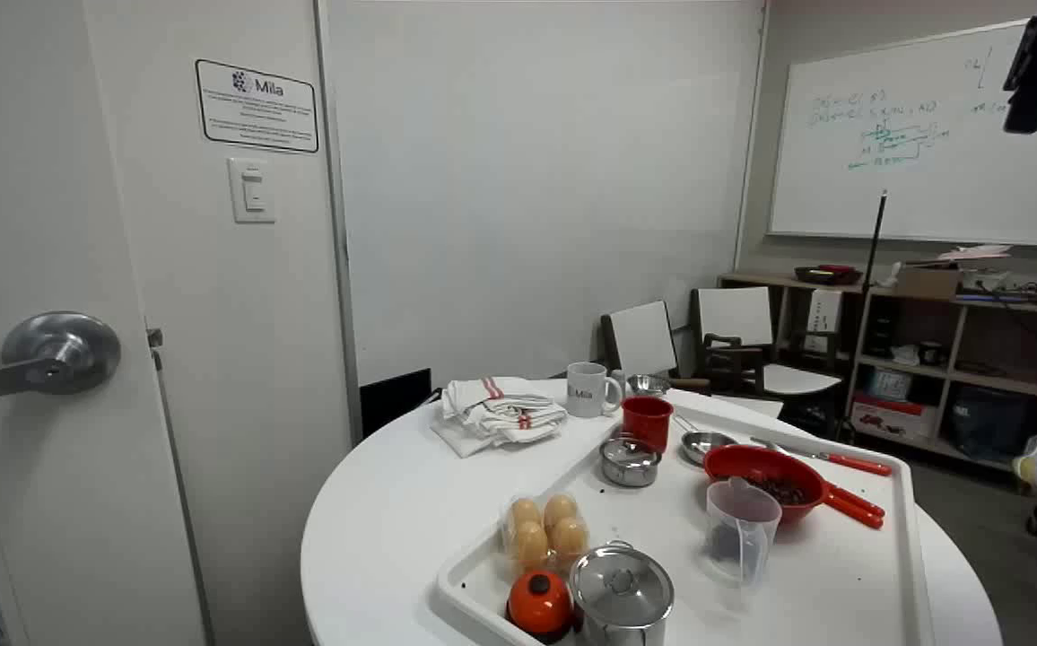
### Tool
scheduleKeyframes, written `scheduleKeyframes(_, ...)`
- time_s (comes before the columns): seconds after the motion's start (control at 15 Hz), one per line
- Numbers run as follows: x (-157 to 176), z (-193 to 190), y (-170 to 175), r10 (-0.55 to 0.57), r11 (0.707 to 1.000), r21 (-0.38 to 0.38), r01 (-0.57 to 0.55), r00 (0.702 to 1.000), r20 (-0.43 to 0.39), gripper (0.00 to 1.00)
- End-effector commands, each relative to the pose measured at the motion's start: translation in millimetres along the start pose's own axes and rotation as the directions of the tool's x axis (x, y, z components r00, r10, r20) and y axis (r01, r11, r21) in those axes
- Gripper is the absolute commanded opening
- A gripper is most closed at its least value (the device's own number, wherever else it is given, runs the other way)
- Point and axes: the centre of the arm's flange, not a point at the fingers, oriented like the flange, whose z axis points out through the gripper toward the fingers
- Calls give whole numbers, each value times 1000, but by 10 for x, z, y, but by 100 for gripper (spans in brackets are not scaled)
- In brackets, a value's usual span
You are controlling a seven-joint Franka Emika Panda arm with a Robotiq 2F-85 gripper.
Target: Move the cup to the left
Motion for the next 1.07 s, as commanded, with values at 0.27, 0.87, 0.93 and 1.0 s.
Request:
scheduleKeyframes(0.27, 18, 11, -11, 22, 1000, 17, -22, 1000, 3, 100)
scheduleKeyframes(0.87, 384, 355, -136, 434, 883, -136, -448, 892, -125, 100)
scheduleKeyframes(0.93, 434, 431, -157, 469, 860, -162, -484, 874, -126, 100)
scheduleKeyframes(1.0, 479, 510, -175, 499, 836, -190, -515, 857, -127, 100)
